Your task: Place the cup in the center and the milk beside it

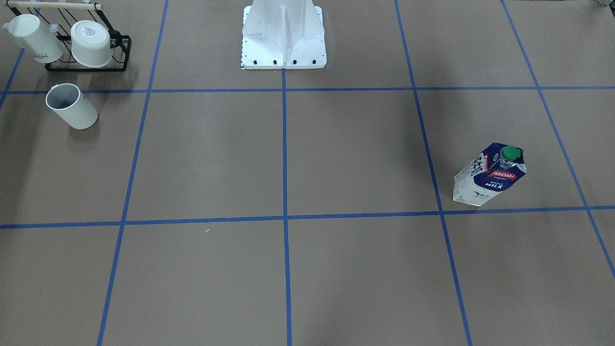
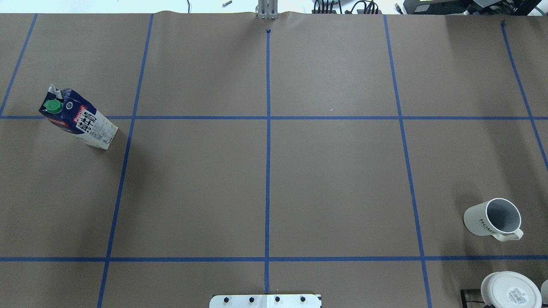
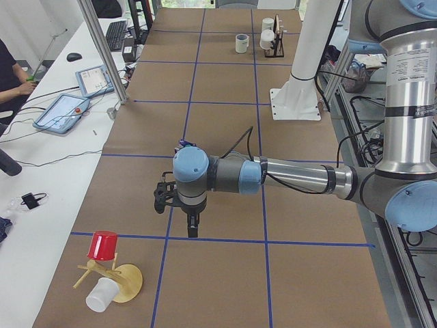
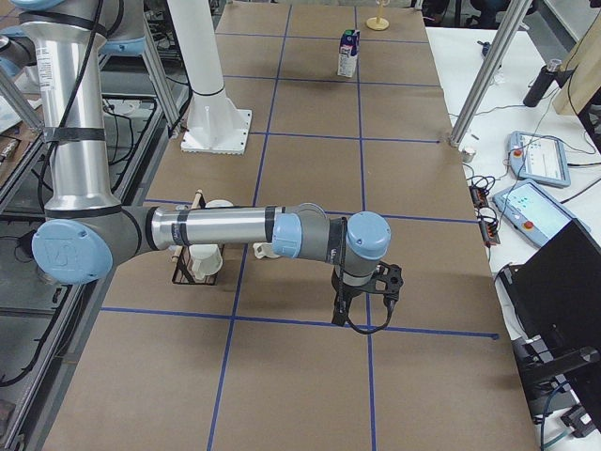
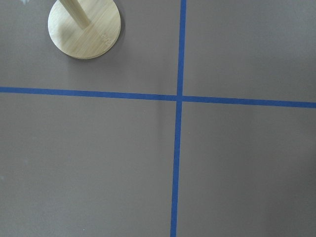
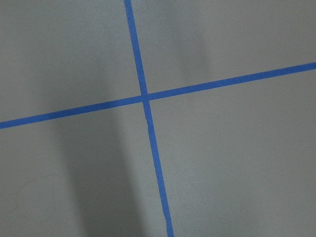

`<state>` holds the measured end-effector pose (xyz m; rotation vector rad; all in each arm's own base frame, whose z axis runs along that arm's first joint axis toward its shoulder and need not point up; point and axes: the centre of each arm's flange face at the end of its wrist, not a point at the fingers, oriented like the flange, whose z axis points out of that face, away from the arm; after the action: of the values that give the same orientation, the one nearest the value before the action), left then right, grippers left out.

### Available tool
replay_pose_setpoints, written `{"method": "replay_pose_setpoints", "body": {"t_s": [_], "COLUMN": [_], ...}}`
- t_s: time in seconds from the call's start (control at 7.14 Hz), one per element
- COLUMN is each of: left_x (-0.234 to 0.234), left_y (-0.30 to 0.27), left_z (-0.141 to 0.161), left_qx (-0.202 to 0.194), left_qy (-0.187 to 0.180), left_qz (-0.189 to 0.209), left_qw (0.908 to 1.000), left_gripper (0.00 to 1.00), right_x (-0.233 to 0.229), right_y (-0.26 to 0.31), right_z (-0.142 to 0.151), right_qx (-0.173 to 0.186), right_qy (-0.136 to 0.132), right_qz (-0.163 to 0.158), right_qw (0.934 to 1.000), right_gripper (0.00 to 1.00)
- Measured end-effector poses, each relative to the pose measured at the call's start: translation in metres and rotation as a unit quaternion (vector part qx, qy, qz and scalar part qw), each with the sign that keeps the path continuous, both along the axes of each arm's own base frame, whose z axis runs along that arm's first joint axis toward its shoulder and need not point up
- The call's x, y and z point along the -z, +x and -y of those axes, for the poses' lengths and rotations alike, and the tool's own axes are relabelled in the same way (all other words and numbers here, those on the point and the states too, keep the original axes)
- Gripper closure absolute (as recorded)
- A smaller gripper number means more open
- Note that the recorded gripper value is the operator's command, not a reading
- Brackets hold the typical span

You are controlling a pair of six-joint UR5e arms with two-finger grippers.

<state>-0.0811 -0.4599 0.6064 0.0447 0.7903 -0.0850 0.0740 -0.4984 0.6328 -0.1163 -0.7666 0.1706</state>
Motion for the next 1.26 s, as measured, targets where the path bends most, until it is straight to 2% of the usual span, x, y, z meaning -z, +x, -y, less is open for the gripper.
{"method": "replay_pose_setpoints", "body": {"t_s": [0.42,1.26], "left_x": [-0.0031,-0.0059], "left_y": [-0.0001,-0.0008], "left_z": [-0.0006,-0.0014], "left_qx": [0.0,0.001], "left_qy": [-0.003,-0.006], "left_qz": [0.0,0.0], "left_qw": [1.0,1.0], "left_gripper": [0.02,0.02], "right_x": [0.0028,0.0089], "right_y": [0.0054,0.0082], "right_z": [-0.0003,0.002], "right_qx": [-0.003,-0.007], "right_qy": [0.002,0.006], "right_qz": [-0.009,-0.008], "right_qw": [1.0,0.9999], "right_gripper": [0.0,0.0]}}
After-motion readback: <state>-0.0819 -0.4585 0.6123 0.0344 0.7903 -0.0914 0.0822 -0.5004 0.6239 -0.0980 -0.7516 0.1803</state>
